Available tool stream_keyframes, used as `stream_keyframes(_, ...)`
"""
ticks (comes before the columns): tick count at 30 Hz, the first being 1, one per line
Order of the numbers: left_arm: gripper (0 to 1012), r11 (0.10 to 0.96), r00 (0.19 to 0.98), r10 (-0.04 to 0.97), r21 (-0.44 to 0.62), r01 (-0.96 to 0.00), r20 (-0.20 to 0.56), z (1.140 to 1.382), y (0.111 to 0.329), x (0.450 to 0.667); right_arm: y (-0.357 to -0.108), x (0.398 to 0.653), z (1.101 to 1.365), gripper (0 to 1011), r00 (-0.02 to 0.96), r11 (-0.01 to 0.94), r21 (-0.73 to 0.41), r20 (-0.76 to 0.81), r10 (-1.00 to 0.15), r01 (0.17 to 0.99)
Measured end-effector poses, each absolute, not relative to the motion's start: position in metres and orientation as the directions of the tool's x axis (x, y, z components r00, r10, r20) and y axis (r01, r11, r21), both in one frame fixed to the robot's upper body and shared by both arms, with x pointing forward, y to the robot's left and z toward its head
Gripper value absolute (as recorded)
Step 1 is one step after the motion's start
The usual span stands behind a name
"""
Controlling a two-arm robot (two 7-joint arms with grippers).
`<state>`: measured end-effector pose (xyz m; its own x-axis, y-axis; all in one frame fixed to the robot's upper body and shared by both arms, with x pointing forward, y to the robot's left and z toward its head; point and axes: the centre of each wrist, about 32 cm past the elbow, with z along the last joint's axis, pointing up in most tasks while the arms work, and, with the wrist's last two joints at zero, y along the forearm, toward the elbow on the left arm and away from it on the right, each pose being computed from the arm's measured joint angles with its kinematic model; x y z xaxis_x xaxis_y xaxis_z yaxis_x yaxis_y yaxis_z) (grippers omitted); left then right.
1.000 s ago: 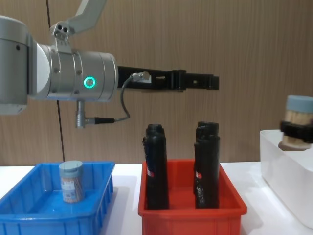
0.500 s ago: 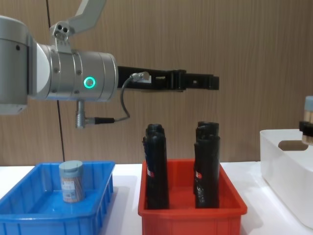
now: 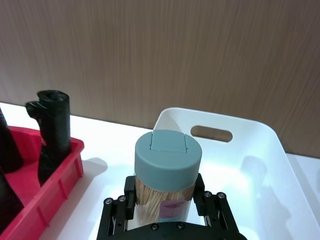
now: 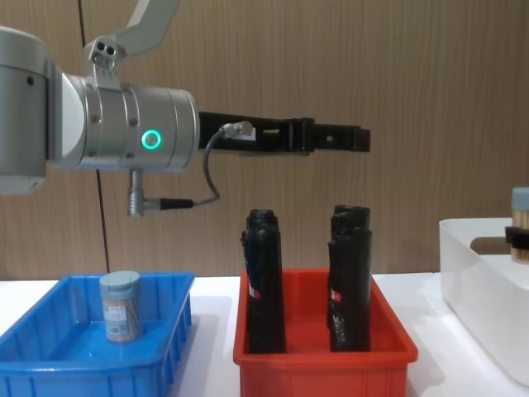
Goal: Pick the cotton swabs from the blue box and place them into the white box.
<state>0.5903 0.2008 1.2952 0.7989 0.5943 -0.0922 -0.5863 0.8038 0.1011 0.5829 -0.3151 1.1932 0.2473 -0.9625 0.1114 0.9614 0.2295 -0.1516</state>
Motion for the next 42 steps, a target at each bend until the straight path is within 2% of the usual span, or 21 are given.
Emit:
stream_keyframes(8,1004,0.804,0.799,0.594,0.101,-0.586,-0.092,1.295,0.201,0.590,-0.323,0.598,1.191,670,0.239,0.220,-0.197,0.080,-0.968,0.955)
stream_keyframes(17,1004,0.804,0.799,0.594,0.101,-0.586,-0.092,1.295,0.201,0.590,-0.329,0.608,1.190,931,0.227,0.212,-0.216,0.051,-0.972,0.953)
stream_keyframes(21,1004,0.804,0.799,0.594,0.101,-0.586,-0.092,1.295,0.201,0.590,-0.331,0.610,1.190,1001,0.224,0.210,-0.217,0.042,-0.974,0.953)
stream_keyframes(42,1004,0.804,0.799,0.594,0.101,-0.586,-0.092,1.295,0.201,0.590,-0.335,0.613,1.191,1002,0.216,0.206,-0.190,0.033,-0.976,0.960)
